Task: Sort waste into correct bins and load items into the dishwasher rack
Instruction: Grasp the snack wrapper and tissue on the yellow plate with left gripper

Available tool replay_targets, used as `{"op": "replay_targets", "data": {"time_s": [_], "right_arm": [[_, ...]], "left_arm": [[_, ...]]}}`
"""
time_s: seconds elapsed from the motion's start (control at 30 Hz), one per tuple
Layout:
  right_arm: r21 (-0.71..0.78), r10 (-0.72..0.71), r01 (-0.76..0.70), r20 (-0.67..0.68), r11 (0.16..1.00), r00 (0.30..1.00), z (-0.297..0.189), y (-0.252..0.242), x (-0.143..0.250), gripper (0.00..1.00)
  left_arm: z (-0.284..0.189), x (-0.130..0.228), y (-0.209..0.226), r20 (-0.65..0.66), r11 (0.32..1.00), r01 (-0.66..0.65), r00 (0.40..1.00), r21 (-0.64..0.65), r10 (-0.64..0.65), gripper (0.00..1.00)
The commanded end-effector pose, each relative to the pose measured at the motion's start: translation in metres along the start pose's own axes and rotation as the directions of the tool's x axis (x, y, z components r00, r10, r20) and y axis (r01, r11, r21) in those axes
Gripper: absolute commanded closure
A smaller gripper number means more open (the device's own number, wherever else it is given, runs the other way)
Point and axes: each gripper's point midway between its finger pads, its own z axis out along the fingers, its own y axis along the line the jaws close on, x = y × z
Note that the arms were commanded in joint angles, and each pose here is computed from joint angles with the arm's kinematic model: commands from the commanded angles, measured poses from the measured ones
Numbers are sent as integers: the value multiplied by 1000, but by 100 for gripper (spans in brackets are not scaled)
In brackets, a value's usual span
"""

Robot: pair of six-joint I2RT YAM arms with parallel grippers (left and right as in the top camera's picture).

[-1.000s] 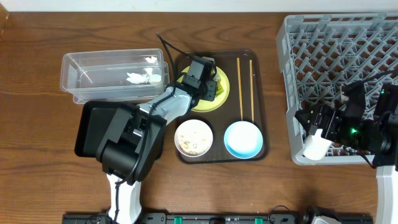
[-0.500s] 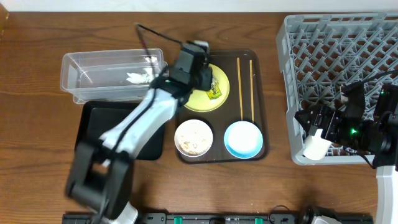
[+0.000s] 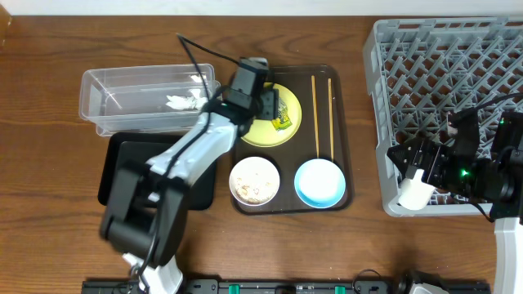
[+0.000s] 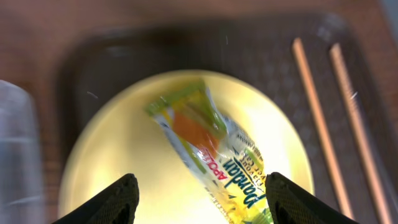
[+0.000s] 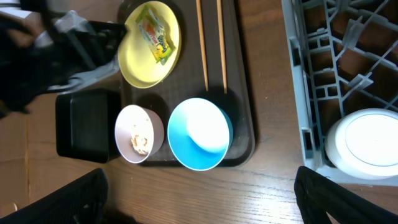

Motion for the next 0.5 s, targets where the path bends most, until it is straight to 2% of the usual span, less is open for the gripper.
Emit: {"op": "replay_targets", "data": {"time_s": [0.0, 0.23, 0.3, 0.33, 0.47], "right_arm": [[-11, -28, 28, -2, 1000, 1000, -1, 6, 0, 7], [-11, -28, 28, -3, 1000, 1000, -1, 6, 0, 6], [-11, -27, 27, -6, 1000, 1000, -1, 5, 1, 6], [-11, -26, 26, -7, 1000, 1000, -1, 5, 1, 6], [-10, -25, 25, -8, 1000, 1000, -1, 5, 2, 6]], "left_arm": [[22, 18, -5, -44, 999, 33, 999, 16, -32, 30], [59, 56, -1, -133, 1000, 21, 991, 2, -20, 34], [62, 67, 1, -166, 1000, 16, 986, -10, -17, 46], [62, 71, 2, -180, 1000, 15, 983, -16, -17, 57], [54, 64, 1, -170, 1000, 12, 985, -13, -14, 89]]}}
